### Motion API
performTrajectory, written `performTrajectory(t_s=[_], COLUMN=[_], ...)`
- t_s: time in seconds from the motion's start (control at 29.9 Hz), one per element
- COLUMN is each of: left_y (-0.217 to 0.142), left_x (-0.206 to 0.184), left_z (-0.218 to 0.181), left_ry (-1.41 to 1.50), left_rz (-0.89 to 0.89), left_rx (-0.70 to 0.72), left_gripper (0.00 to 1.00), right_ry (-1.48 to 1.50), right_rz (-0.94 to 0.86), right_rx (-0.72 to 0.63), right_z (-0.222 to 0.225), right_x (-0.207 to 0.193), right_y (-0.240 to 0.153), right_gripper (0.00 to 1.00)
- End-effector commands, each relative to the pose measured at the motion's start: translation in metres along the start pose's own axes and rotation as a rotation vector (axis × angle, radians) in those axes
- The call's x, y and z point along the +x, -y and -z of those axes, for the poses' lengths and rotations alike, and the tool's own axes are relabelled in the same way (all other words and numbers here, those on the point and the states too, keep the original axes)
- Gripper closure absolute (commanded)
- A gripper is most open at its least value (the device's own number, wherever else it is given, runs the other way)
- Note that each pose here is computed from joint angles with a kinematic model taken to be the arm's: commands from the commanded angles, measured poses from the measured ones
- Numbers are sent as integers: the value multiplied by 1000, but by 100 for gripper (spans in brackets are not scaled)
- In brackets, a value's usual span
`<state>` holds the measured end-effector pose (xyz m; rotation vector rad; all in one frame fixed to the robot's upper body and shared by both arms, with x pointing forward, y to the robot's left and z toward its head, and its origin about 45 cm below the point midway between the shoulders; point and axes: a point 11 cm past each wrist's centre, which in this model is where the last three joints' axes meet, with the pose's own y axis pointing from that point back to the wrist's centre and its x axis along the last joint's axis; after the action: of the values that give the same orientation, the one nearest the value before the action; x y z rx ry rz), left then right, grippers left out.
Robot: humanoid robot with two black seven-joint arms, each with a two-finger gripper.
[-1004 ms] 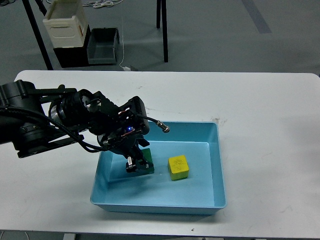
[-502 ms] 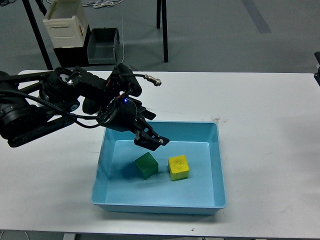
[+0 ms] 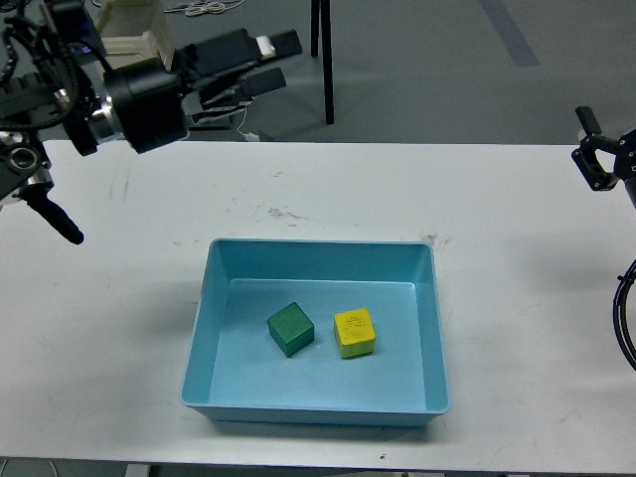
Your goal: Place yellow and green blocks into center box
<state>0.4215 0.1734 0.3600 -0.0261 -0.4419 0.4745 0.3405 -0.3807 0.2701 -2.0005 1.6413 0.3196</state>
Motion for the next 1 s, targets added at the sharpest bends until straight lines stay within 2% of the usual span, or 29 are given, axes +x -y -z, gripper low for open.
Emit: performTrajectory(t_s=[0.0,0.1,0.27,0.43,0.6,0.97], left_y=[-34,-70,-121,-154,-174,-197], left_x=[13,21,39,30,4,-55], left_z=[11,28,41,55,73,91], left_ry=[-140,-280,-611,-874,-1049,-1361], left_rz=[-128,-250,-517,-682,-771,-889], left_rx=[-27,-31,-164,-271,-306,-327], left_gripper=[0,0,0,0,0,0], right_ry=[190,298,398,523,605,896], right_rz=[-18,-10,-3,-47,-62,-201], right_rx=[4,8,-7,3,21,85], right_z=[0,1,-9,-31,-48,-71], right_x=[-2,-11,-20,-22,-29,-13], right_y=[-2,-6,-11,-36,-57,-102], right_gripper=[0,0,0,0,0,0])
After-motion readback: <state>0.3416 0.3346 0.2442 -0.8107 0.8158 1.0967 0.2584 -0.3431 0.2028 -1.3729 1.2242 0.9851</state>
